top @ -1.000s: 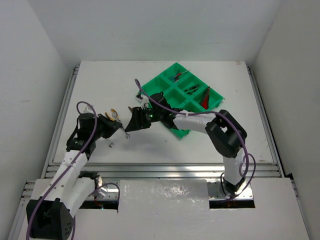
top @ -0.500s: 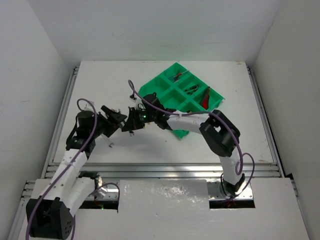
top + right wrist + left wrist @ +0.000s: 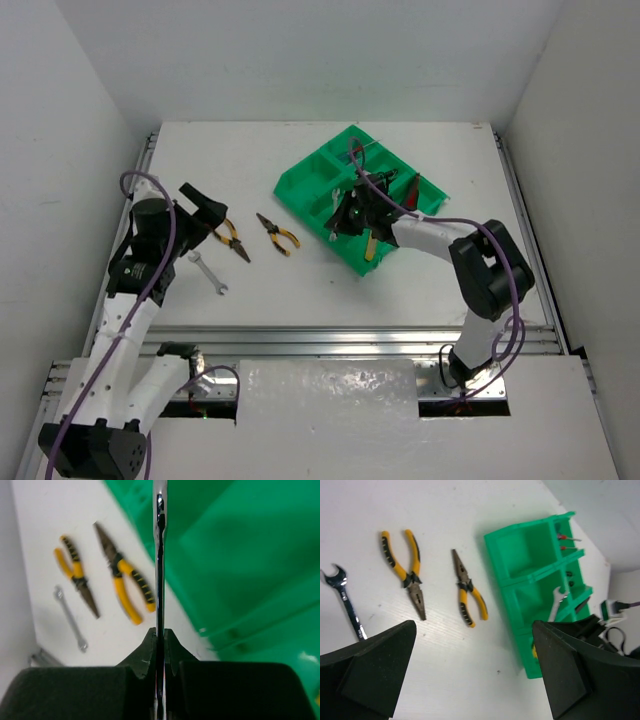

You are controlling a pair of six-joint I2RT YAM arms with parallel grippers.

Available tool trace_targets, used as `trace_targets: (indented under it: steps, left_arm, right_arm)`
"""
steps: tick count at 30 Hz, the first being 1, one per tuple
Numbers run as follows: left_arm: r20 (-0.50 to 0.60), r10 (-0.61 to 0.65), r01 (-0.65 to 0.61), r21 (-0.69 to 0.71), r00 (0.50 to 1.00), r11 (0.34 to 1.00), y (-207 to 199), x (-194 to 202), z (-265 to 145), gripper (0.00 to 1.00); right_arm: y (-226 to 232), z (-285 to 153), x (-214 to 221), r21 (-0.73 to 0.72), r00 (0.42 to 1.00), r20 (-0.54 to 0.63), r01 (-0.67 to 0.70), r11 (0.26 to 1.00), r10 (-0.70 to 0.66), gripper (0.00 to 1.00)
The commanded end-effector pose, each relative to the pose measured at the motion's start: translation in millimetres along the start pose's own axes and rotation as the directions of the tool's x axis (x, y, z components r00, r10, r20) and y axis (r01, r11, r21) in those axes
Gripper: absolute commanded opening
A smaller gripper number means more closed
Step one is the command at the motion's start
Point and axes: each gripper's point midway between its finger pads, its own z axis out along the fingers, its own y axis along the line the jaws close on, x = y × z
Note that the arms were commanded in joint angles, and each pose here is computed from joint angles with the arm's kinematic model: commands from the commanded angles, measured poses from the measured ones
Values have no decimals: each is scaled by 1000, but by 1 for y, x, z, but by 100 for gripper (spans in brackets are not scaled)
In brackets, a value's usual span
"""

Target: Sort the tools into containers

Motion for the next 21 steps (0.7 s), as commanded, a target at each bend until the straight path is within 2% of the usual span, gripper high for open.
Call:
trace_targets:
  steps: [1,7,9,12,17,18,21]
  left_arm:
    - [-53,52,-56,-73,997,996,20,15,10,100]
    - [-65,57,-65,-127,996,990,37,23,17,100]
    - [-68,62,-71,-141,996,988,41,24,18,100]
    - [-77,66,-77,-149,995,986,45,28,20,100]
    - [-82,65,-79,-180,994,981,55,34,24,100]
    - [-88,62,-79,-193,994,978,59,36,26,100]
    - [-87,19,-43,-287,996,957,80,44,32,100]
  right_arm:
    - [-9,-10,-40,90,992,123,-33,995,21,0]
    - [-30,-11,-65,162,981,186,-85,983,54,0]
    - [-34,-7,-65,176,985,169,-76,981,46,3]
    - [-29,-1,-71,175,988,155,-54,983,27,14]
    - [-20,0,-85,164,986,169,-29,986,0,42]
    - [-19,0,-87,166,986,169,-24,986,-5,43]
    - [-14,-5,-92,176,987,159,10,984,-38,57]
